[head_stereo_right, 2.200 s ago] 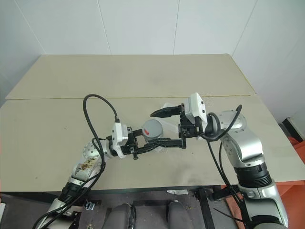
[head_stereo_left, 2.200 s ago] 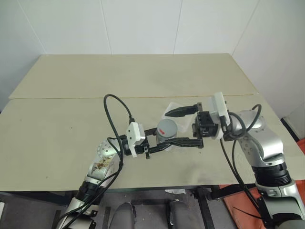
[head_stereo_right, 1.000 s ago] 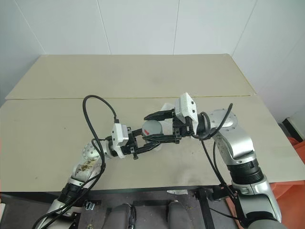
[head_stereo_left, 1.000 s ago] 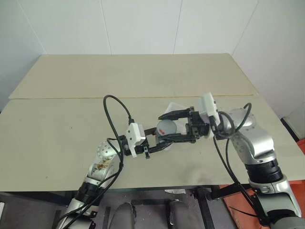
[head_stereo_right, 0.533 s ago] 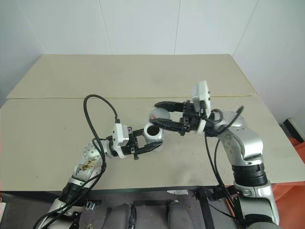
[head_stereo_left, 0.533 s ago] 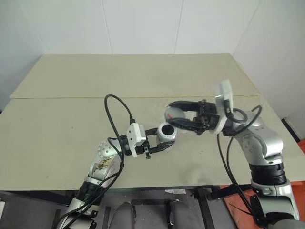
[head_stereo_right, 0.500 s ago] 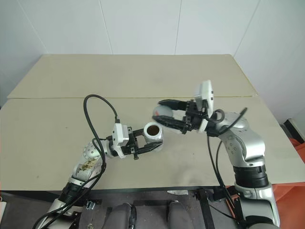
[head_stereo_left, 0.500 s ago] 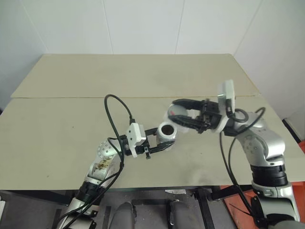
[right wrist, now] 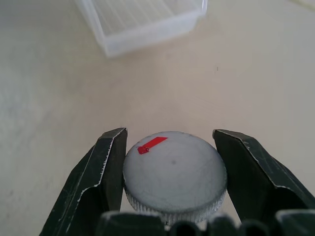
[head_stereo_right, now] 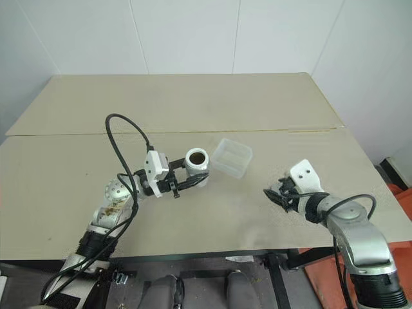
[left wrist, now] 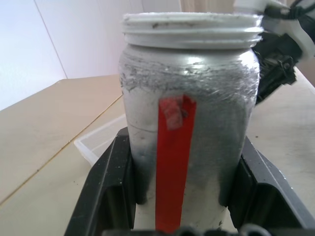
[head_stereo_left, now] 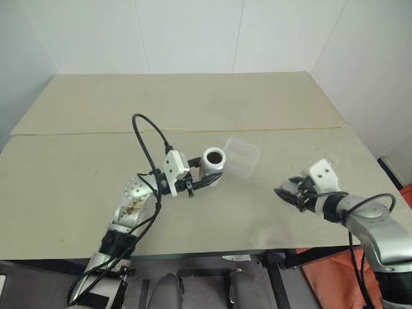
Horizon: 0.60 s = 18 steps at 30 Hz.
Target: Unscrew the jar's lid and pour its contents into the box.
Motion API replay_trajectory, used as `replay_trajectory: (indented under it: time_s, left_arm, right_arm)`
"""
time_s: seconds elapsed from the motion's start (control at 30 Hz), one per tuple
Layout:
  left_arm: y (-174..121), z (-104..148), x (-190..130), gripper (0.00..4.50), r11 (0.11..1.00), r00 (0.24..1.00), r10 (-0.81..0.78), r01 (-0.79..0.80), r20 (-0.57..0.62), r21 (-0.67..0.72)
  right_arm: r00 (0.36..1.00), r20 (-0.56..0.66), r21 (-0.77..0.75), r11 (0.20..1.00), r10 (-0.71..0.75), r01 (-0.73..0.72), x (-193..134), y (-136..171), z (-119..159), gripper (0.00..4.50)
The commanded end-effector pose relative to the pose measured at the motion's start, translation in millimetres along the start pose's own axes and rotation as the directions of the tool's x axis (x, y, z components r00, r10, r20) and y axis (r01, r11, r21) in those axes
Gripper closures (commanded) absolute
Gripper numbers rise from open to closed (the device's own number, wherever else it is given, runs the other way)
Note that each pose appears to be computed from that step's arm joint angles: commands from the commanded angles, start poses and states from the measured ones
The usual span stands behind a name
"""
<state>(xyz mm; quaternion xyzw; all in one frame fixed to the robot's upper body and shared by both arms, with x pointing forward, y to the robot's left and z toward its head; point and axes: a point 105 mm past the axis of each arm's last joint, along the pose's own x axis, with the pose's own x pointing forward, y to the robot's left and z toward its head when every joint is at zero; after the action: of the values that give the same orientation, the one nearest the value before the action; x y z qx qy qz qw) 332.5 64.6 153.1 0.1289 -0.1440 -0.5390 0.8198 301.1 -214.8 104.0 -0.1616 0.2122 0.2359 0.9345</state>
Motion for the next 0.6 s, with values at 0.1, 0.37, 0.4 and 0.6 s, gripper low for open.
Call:
replay_trajectory:
  time_s: [0.1,0.37,0.4,0.6]
  left_arm:
    - [15.1,7.8,1.9,2.55,0.998,0.999,0.034,-0.035,0.024,0.056]
    - [42.7,6.8,23.6,2.55,0.983,0.996,0.086,-0.079,-0.038,0.166]
    - [47.3,8.2,27.2,2.55,0.979,0.995,0.089,-0.079,-0.045,0.188]
    - [77.1,16.2,51.7,2.55,0.929,0.986,0.099,-0.044,-0.131,0.367]
  right_arm:
    - [0.998,-0.062,0.019,1.000,0.006,-0.005,-6.4,2.7,-3.5,0.18]
    - [0.984,0.171,-0.111,0.993,0.054,-0.035,-18.8,7.3,56.0,0.05]
    - [0.976,0.208,-0.153,0.988,0.066,-0.035,-21.6,9.8,63.6,0.05]
    - [0.940,0.316,-0.232,0.971,0.126,-0.052,-34.1,22.1,85.1,0.05]
